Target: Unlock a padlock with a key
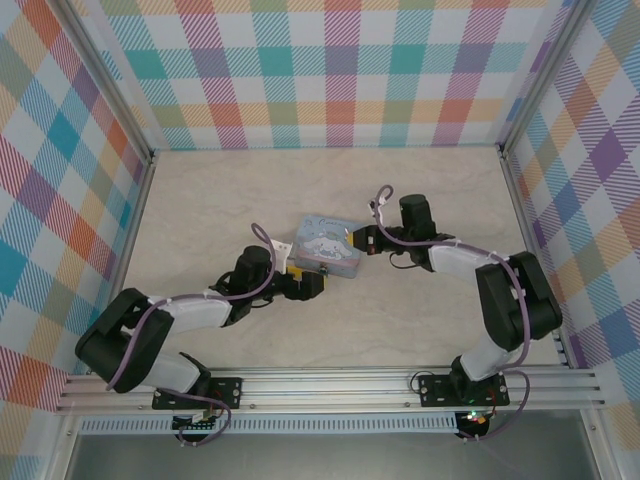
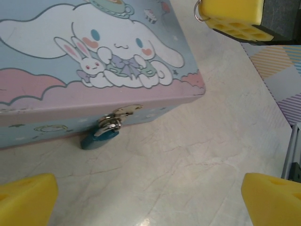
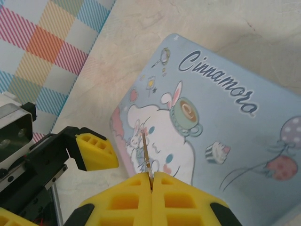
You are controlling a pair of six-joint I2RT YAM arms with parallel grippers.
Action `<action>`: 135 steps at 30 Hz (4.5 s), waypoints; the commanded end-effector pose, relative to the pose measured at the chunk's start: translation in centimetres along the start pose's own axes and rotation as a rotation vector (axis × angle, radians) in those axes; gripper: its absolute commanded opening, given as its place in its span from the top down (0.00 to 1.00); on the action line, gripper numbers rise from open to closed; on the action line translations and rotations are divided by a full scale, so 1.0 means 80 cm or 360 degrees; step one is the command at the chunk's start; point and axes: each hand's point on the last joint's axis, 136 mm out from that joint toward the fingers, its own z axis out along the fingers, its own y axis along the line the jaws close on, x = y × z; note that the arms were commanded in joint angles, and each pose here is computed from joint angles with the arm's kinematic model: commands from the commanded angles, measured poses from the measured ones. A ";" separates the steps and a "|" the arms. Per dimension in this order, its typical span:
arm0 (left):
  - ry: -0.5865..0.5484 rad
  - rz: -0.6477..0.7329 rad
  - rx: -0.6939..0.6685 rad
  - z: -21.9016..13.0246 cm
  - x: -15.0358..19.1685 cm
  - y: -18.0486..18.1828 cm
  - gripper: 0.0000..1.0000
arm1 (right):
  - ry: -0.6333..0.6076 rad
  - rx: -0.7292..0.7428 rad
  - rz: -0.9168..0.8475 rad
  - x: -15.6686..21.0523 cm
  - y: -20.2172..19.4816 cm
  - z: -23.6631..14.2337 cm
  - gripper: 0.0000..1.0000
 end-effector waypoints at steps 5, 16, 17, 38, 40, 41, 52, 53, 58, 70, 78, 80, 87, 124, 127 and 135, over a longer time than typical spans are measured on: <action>-0.0048 0.0047 0.0069 0.018 -0.012 0.006 0.00 | 0.0028 -0.0080 0.0021 -0.002 -0.010 0.025 1.00; -0.0047 0.0019 0.0121 0.031 -0.011 0.020 0.00 | 0.0213 0.0101 0.0193 0.062 -0.047 0.039 1.00; -0.0046 0.0020 0.0125 0.032 -0.011 0.020 0.00 | 0.0232 0.0124 0.0202 0.068 -0.048 0.039 1.00; -0.0012 0.0150 0.0237 0.050 0.004 0.018 0.10 | 0.0262 0.0140 0.0262 0.092 -0.039 0.032 1.00; -0.0009 0.0149 0.0257 0.051 0.004 0.016 0.11 | 0.0259 0.0137 0.0254 0.091 -0.037 0.031 1.00; -0.0005 0.0145 0.0274 0.052 0.005 0.014 0.11 | 0.0260 0.0140 0.0251 0.091 -0.037 0.032 1.00; 0.0076 0.0041 0.0439 0.063 0.012 -0.007 0.26 | 0.0252 0.0155 0.0237 0.093 -0.034 0.029 1.00; 0.0075 0.0026 0.0447 0.063 0.012 -0.009 0.27 | 0.0251 0.0156 0.0236 0.093 -0.034 0.029 1.00; 0.0047 -0.0040 0.0458 0.060 0.006 -0.014 0.29 | 0.0247 0.0156 0.0233 0.094 -0.034 0.029 1.00; -0.0039 -0.0172 0.0477 0.052 -0.008 -0.025 0.29 | 0.0239 0.0150 0.0226 0.095 -0.032 0.028 1.00; -0.0057 -0.0280 0.0465 0.054 -0.006 -0.030 0.30 | 0.0239 0.0164 0.0233 0.096 -0.035 0.029 1.00; -0.0061 -0.0296 0.0458 0.055 -0.007 -0.030 0.30 | 0.0238 0.0163 0.0231 0.096 -0.035 0.029 1.00; -0.0051 -0.0339 0.0451 0.056 -0.004 -0.032 0.30 | 0.0238 0.0164 0.0231 0.095 -0.035 0.029 1.00; -0.0068 -0.0537 0.0173 0.059 0.009 0.003 0.52 | 0.0247 0.0167 0.0227 0.095 -0.036 0.030 1.00; -0.0088 -0.0564 0.0157 0.058 0.009 0.004 0.52 | 0.0245 0.0167 0.0226 0.094 -0.036 0.030 1.00; -0.0115 -0.0586 0.0137 0.060 0.011 -0.001 0.52 | 0.0244 0.0166 0.0219 0.092 -0.035 0.030 1.00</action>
